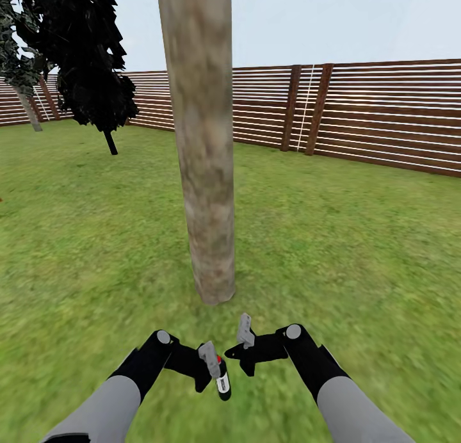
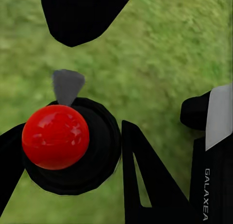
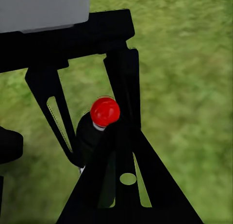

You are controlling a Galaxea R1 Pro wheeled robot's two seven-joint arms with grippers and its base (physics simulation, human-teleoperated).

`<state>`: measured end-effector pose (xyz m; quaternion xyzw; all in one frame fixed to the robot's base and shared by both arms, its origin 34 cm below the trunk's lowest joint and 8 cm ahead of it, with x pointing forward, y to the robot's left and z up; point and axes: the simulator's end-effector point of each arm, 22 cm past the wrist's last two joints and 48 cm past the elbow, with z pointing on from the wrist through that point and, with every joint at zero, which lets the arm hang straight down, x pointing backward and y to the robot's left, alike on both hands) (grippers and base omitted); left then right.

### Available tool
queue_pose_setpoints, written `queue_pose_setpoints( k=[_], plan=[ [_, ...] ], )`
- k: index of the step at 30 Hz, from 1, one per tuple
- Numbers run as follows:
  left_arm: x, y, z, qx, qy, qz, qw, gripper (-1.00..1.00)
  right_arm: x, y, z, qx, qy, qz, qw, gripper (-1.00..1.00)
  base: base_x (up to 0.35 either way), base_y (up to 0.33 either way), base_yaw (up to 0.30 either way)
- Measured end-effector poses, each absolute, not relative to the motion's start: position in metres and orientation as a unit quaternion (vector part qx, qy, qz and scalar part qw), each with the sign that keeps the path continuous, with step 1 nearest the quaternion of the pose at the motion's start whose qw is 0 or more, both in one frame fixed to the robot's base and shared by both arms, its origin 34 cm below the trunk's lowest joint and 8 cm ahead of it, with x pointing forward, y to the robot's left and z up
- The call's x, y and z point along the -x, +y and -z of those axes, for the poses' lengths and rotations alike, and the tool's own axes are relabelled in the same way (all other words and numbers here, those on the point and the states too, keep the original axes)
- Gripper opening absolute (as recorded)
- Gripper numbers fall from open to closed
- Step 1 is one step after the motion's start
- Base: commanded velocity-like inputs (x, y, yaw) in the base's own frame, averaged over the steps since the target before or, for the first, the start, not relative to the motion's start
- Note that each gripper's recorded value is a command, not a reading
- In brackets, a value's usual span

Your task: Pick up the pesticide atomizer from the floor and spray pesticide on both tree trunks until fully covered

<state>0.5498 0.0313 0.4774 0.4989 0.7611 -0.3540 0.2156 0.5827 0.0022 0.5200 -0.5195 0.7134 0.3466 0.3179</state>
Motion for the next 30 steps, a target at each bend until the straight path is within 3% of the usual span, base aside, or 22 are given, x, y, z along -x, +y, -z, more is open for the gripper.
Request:
queue_pose_setpoints(
  k=[22, 30],
  plan=[
    [-0.545, 0.029, -0.474, -0.503, 0.76, 0.353, 0.21, -1.0, -0.583, 0.002, -0.52, 0.52, 0.713, -0.346, 0.319, -1.0, 0.0, 0.0, 0.0],
    [-0.549, 0.126, -0.447, -0.497, 0.794, 0.298, 0.183, -1.0, -0.583, 0.002, -0.521, 0.52, 0.713, -0.346, 0.319, -1.0, 0.0, 0.0, 0.0]
  ],
)
